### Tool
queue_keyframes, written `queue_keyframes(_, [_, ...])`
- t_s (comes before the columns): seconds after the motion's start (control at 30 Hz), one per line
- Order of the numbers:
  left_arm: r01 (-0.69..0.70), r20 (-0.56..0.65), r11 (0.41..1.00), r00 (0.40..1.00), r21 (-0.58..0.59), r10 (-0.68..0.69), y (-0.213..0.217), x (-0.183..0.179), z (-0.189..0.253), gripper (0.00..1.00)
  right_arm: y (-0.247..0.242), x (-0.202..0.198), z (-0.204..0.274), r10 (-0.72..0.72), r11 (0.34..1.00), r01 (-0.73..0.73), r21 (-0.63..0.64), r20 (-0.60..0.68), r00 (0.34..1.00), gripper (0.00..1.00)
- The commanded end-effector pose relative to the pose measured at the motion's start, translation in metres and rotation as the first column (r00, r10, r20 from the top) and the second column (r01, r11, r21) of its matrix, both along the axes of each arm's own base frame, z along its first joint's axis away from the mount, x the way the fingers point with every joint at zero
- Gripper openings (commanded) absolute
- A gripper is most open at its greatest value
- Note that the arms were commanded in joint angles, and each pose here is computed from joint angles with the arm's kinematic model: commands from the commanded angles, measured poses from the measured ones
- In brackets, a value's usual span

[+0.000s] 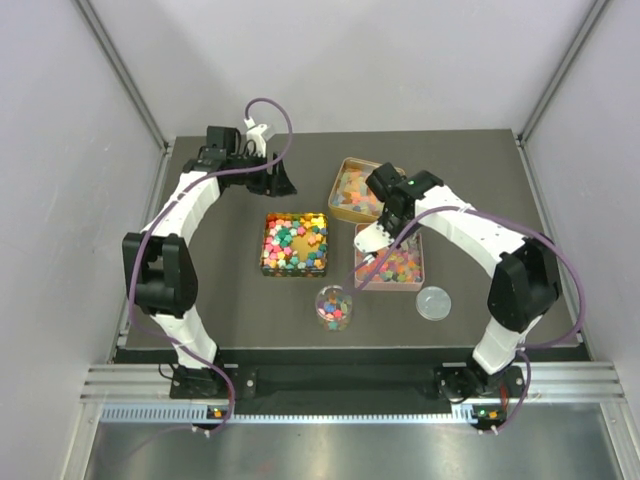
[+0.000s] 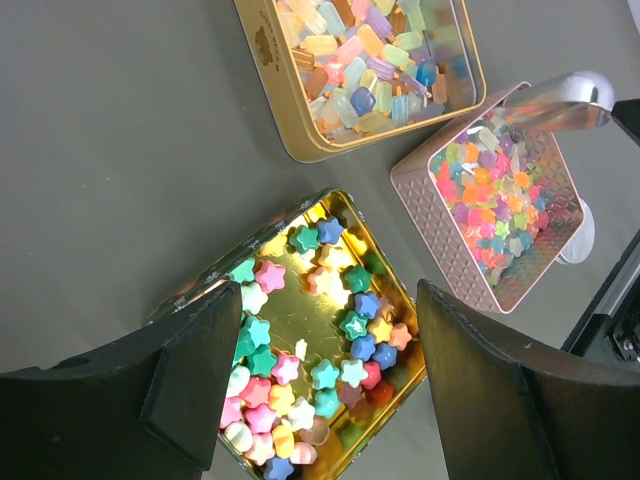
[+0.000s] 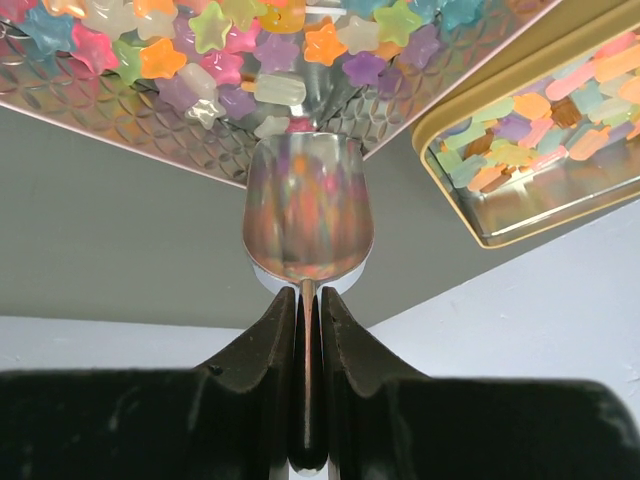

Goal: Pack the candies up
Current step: Scoop the fake candies from the storage box.

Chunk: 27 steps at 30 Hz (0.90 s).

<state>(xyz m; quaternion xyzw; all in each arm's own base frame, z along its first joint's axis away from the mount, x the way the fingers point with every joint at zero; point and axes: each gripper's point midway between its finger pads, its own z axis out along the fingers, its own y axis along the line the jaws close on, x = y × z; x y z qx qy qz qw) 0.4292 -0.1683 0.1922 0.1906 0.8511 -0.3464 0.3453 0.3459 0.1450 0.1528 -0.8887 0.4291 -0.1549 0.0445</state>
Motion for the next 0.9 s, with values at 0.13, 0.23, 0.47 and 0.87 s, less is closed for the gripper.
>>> queue_keyframes(0.13, [0.019,0.047,1.0,0.999,-0.007,-0.018,-0.001,0.009,0.012,0.75,0.007,-0.012,-0.011,0.038,0.999,-0.038,-0.008,-0.059,0.998,0.0])
queue_keyframes(0.23, [0.02,0.043,1.0,0.999,-0.011,-0.02,-0.002,0.01,0.01,0.75,0.009,-0.024,-0.013,0.059,0.998,-0.06,-0.011,-0.1,0.993,0.0])
queue_keyframes(0.47, [0.03,0.037,0.999,0.999,-0.018,-0.029,-0.004,0.008,0.006,0.75,0.03,-0.041,-0.006,0.088,0.996,-0.085,0.03,-0.14,0.986,0.0])
queue_keyframes(0.87, [0.04,0.013,0.999,0.999,-0.03,-0.04,-0.002,0.002,0.005,0.75,0.06,-0.054,-0.003,0.1,0.99,-0.073,0.124,-0.22,0.97,0.0])
